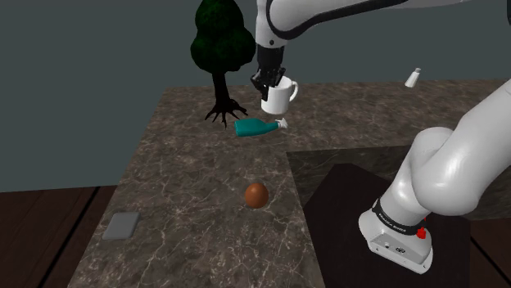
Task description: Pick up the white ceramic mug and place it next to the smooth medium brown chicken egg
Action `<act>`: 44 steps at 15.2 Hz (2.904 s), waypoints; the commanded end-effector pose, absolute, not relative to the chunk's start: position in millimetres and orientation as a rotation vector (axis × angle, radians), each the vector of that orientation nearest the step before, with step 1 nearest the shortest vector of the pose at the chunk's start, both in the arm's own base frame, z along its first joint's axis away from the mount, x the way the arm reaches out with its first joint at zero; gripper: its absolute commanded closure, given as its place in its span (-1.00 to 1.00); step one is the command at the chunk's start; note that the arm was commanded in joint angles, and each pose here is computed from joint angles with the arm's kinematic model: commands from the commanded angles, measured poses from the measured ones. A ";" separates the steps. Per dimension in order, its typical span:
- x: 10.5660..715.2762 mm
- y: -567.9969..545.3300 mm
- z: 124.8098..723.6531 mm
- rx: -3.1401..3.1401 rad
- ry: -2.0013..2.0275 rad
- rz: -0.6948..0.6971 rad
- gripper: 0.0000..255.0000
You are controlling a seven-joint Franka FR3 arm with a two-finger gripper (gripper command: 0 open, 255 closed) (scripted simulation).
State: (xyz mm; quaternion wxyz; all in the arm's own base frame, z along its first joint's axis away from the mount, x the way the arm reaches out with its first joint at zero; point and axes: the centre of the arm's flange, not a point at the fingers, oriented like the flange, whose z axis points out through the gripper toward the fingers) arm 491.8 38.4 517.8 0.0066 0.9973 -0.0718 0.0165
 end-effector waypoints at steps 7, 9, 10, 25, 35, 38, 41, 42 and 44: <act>471.0 140.0 517.2 3.119 -0.228 0.053 1.00; 466.2 166.0 517.3 3.119 -0.228 0.053 1.00; 463.8 178.9 517.4 3.119 -0.228 0.053 1.00; 444.3 283.4 480.7 3.119 -0.228 0.053 1.00; 444.3 283.4 427.9 3.119 -0.228 0.053 1.00; 444.3 283.4 412.1 3.119 -0.228 0.053 1.00; 444.3 283.4 396.2 3.119 -0.228 0.053 1.00; 444.3 283.4 390.9 3.119 -0.228 0.053 1.00; 444.3 283.4 380.4 3.119 -0.228 0.053 1.00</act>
